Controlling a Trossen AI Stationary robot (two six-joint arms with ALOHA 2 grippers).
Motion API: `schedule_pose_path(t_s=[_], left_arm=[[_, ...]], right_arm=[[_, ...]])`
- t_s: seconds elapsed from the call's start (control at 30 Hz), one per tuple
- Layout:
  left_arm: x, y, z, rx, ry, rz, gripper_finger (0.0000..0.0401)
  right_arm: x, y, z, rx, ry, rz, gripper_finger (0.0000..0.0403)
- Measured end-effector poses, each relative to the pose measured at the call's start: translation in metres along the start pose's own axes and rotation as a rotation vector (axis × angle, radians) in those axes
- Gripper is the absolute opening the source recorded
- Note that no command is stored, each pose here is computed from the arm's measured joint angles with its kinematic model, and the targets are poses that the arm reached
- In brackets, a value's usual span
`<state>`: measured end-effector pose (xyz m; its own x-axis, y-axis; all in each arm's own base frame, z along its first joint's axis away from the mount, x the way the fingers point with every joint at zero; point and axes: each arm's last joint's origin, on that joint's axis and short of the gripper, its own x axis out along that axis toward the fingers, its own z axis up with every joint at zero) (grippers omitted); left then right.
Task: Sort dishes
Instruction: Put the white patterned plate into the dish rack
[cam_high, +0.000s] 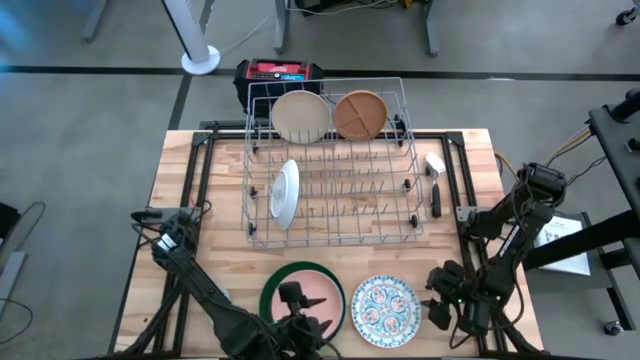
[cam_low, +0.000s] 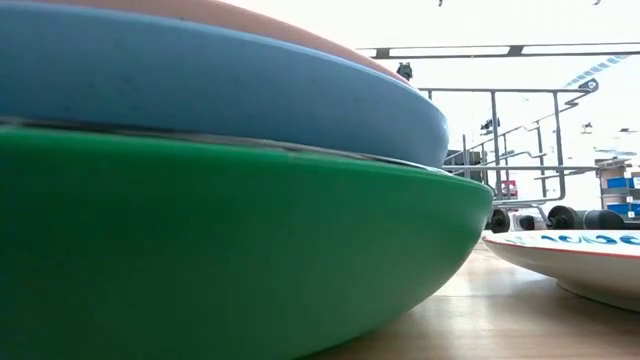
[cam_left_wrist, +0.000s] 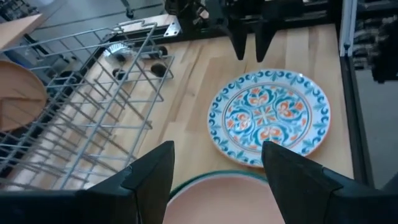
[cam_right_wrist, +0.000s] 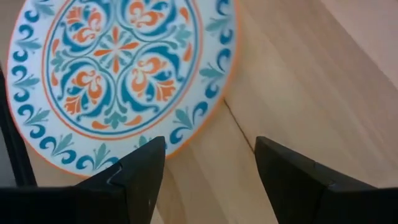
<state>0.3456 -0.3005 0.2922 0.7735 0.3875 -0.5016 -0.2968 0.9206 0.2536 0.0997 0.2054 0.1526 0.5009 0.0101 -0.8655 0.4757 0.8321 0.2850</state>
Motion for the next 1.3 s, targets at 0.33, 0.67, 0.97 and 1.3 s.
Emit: schedule_pose_path(t_s=[0.33,0.67,0.97,1.3], left_arm=[[0.038,-0.023,-0.002,0.074,-0.030,-0.018,0.0231],[0.079,-0.059,-0.006,0.181,-0.060,0.001,0.0231],[0.093,-0.060,-0.015,0.150,-0.064,0.023,0.0214],[0.121,-0.075,-0.026,0.078,-0.068,-0.094,0.0075]], right_arm=[[-0.005,-0.003,-0.011,0.145,-0.013,0.024,0.0251],[-0.002,-0.006,-0.014,0.170,-0.053,0.057,0.0253],[0.005,-0.011,-0.021,0.198,-0.089,0.142,0.0246],[0.012,-0.024,-0.021,0.199,-0.132,0.120,0.0253]])
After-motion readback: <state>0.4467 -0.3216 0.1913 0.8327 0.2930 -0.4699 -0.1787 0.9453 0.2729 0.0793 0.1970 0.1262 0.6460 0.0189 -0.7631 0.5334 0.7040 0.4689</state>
